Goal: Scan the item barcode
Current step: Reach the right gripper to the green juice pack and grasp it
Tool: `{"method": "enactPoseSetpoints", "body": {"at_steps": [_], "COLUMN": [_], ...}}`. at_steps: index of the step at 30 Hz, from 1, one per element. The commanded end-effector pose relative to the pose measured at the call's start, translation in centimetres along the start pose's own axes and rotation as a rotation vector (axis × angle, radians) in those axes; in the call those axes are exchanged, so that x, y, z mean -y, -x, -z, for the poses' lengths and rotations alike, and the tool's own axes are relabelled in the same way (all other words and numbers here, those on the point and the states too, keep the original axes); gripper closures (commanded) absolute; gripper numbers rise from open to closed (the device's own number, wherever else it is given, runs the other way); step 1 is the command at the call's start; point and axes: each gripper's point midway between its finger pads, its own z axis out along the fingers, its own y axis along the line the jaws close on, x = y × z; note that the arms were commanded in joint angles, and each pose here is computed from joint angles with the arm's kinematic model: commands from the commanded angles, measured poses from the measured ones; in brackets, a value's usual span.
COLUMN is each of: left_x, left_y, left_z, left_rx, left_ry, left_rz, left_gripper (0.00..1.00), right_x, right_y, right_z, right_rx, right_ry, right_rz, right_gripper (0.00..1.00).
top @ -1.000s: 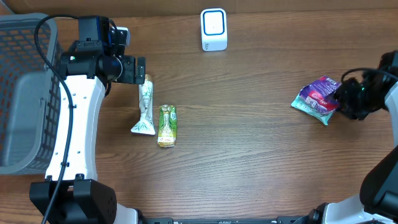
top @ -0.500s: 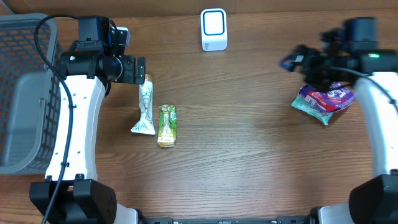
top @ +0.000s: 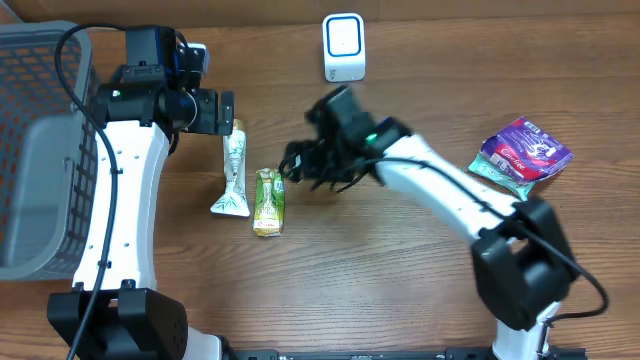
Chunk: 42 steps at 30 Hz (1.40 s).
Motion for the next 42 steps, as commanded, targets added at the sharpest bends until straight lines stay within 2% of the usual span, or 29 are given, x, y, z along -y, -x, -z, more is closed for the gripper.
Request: {"method": "enactPoseSetpoints", "body": {"at_steps": [1,6,11,14,16,17,22,23,25,33,35,36,37,38,40,42], "left_x": [-0.2,-0.2,-0.2,-0.2,-0.2,-0.2,-0.2,-0.2,-0.2,-0.2,-0.2,-0.2,-0.2,-0.2,-0.2,-0.2], "left_y": [0.4,0.4,0.5,0.4,0.4,0.4,0.5,0.5,0.5,0.4,0.4,0.4,0.4,0.4,0.4,0.4], "left_z": [1.1,1.1,1.1,1.1,1.1,1.1,1.1,1.1,1.1,1.1,1.1,1.1,1.1,1.1,1.1,1.1], "left_rx": [0.029,0.029,0.029,0.029,0.029,0.029,0.029,0.029,0.029,0.029,0.029,0.029,0.029,0.029,0.029,0.029], "left_ry": [0.004,0.004,0.004,0.004,0.004,0.004,0.004,0.004,0.004,0.004,0.004,0.004,0.004,0.004,0.004,0.004], "left_rz": [0.021,0.021,0.021,0.021,0.021,0.021,0.021,0.021,0.021,0.021,0.021,0.021,0.021,0.021,0.021,0.021], "left_gripper": [0.00,0.01,0.00,0.00,0.00,0.00,0.00,0.01,0.00,0.00,0.00,0.00,0.01,0.00,0.00,0.00], "right_x": [-0.1,0.9,-0.1,-0.3,-0.3,-0.3,0.0,-0.1,0.0,0.5,0.7,0.8,0.9,1.3,1.6,1.6], "right_y": [-2.0,-5.1,-8.5,-9.5,-9.5,-9.3,-9.0,-9.0,-9.0,-8.0,-7.7,-7.3,-7.2,-6.6,-6.0,-5.3], "right_z": [-3.3,-6.9,-9.0,-9.9,-10.0,-10.1,-10.3,-10.3,-10.3,-9.4,-9.3,-9.3,-9.3,-9.4,-9.5,-9.7], "right_rx": [-0.048,-0.142,-0.244,-0.264,-0.261,-0.254,-0.237,-0.236,-0.235,-0.245,-0.237,-0.227,-0.221,-0.194,-0.160,-0.127], "right_ry": [-0.026,-0.069,-0.042,-0.046,-0.043,-0.044,-0.060,-0.057,-0.057,-0.052,-0.051,-0.050,-0.053,-0.070,-0.090,-0.089], "right_rz": [-0.054,-0.150,-0.132,-0.118,-0.115,-0.113,-0.135,-0.134,-0.135,-0.172,-0.177,-0.173,-0.173,-0.170,-0.161,-0.149], "right_gripper": [0.15,0.14,0.16,0.26,0.37,0.50,0.69,0.82,0.96,0.96,0.79,0.53,0.44,0.21,0.12,0.12]}}
